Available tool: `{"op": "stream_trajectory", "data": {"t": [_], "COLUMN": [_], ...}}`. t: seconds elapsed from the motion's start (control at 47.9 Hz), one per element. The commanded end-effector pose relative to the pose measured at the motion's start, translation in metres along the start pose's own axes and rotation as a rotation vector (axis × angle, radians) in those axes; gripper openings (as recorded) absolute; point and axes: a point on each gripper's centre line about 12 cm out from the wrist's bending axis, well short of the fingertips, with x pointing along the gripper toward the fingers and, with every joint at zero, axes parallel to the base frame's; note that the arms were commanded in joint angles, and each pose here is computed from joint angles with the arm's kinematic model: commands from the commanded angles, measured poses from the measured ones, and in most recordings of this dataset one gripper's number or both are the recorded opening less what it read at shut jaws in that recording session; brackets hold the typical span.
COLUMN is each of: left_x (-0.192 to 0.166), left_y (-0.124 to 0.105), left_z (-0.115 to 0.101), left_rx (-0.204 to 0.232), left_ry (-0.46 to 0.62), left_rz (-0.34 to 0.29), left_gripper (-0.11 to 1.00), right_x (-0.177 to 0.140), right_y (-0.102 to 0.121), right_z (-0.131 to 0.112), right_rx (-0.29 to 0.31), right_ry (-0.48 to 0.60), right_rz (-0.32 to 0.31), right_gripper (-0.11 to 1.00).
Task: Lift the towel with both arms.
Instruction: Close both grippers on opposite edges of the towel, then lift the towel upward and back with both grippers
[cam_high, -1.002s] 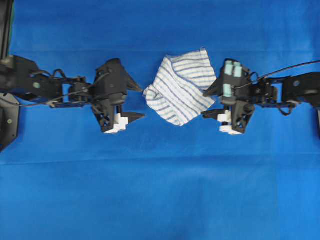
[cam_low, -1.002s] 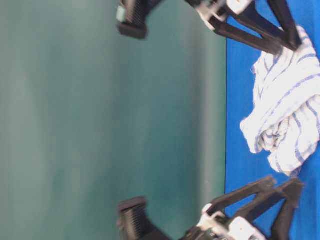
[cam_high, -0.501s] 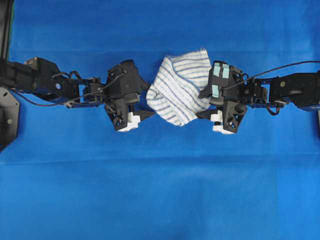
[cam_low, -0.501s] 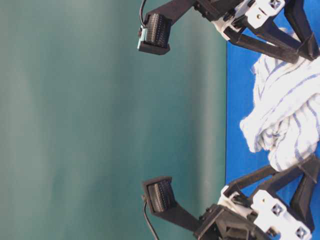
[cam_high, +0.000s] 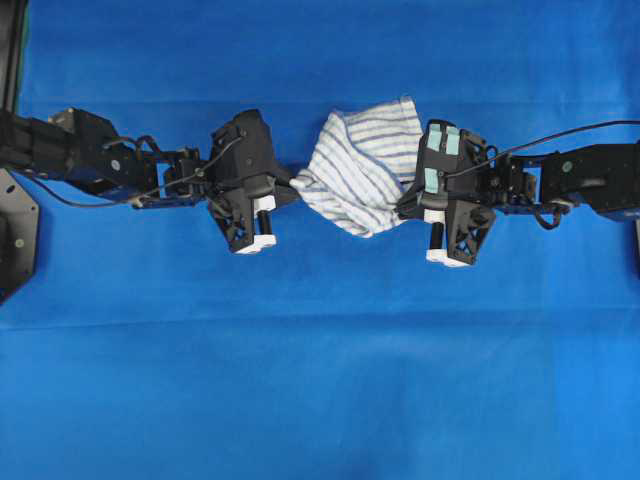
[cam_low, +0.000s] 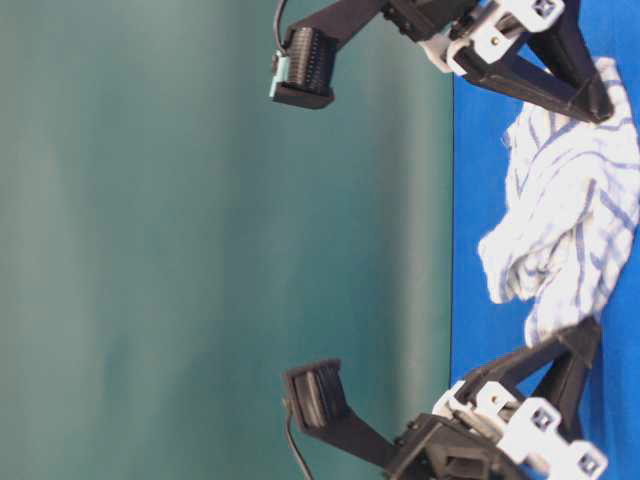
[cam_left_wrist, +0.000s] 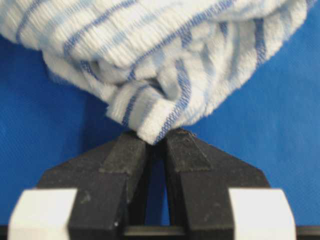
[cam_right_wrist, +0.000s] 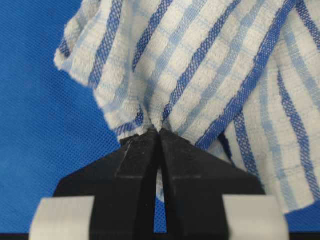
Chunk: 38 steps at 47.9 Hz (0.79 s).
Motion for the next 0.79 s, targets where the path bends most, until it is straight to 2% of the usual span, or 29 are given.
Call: {"op": "stream_trajectory", "data": {"t": [0.0,0.334,0.773], "left_x": [-0.013,-0.068,-0.134], "left_y": [0.002,0.006,0.006], "left_z": [0.029,0.104,0.18], "left_rx": [-0.006,-0.015,-0.013], "left_ry": [-0.051,-0.081,-0.184], "left_rz": [0.005,0.009,0.006], "left_gripper": [0.04,0.04,0.04], "right_x": [-0.013,-0.071,-0.156], "right_y": [0.0,0.003,-0.003], "right_z": [0.023,0.086,0.152], "right_rx": [0.0,-0.04,-0.091], "right_ry": [-0.055,-0.16,-0.275], "right_rz": [0.002,0.008,-0.033], "right_gripper": [0.01,0.01,0.01]}}
